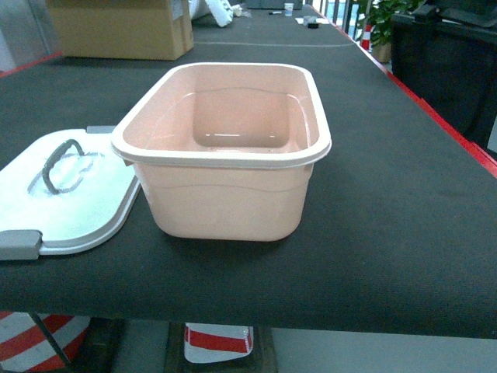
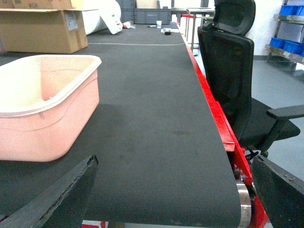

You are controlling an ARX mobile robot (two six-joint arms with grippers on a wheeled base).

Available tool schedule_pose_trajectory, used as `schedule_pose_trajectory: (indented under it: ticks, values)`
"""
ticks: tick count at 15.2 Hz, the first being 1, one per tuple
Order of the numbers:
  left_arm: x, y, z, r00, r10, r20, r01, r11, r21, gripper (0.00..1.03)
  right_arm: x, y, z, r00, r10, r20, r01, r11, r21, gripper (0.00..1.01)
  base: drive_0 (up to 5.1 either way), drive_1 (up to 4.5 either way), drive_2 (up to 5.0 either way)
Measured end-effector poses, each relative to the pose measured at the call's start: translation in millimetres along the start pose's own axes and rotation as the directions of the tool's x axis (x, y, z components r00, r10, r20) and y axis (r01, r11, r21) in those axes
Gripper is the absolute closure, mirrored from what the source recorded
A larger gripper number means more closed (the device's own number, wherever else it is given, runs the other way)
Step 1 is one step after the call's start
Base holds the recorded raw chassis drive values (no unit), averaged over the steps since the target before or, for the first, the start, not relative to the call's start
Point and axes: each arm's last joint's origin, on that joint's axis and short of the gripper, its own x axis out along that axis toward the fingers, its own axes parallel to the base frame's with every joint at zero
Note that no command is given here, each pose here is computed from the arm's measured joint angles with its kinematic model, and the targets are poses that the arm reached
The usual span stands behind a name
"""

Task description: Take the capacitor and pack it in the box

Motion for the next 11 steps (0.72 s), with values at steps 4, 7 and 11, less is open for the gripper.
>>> schedule_pose_trajectory:
  ticks: [4,7,11]
  values:
    - [0.0,0.0,-0.1,1.000,0.000,-0.001,0.000,1.0000,0.000,0.59,0.0,0.0,0.1,1.000,0.000,0.001,0.000,1.0000,0.000,0.03,0.0,0.00,0.0]
    - [0.0,0.0,-0.1,1.000,0.000,-0.001,0.000,1.0000,0.000,0.59,0.0,0.0,0.0,1.000,0.000,0.000,0.000,1.0000,0.000,0.03,0.0,0.00,0.0]
    - [0.0,0.0,-0.1,1.000,0.000,-0.001,0.000,1.0000,0.000,0.59,0.0,0.0,0.1,1.000,0.000,0.001,0.000,1.0000,0.000,0.03,0.0,0.00,0.0]
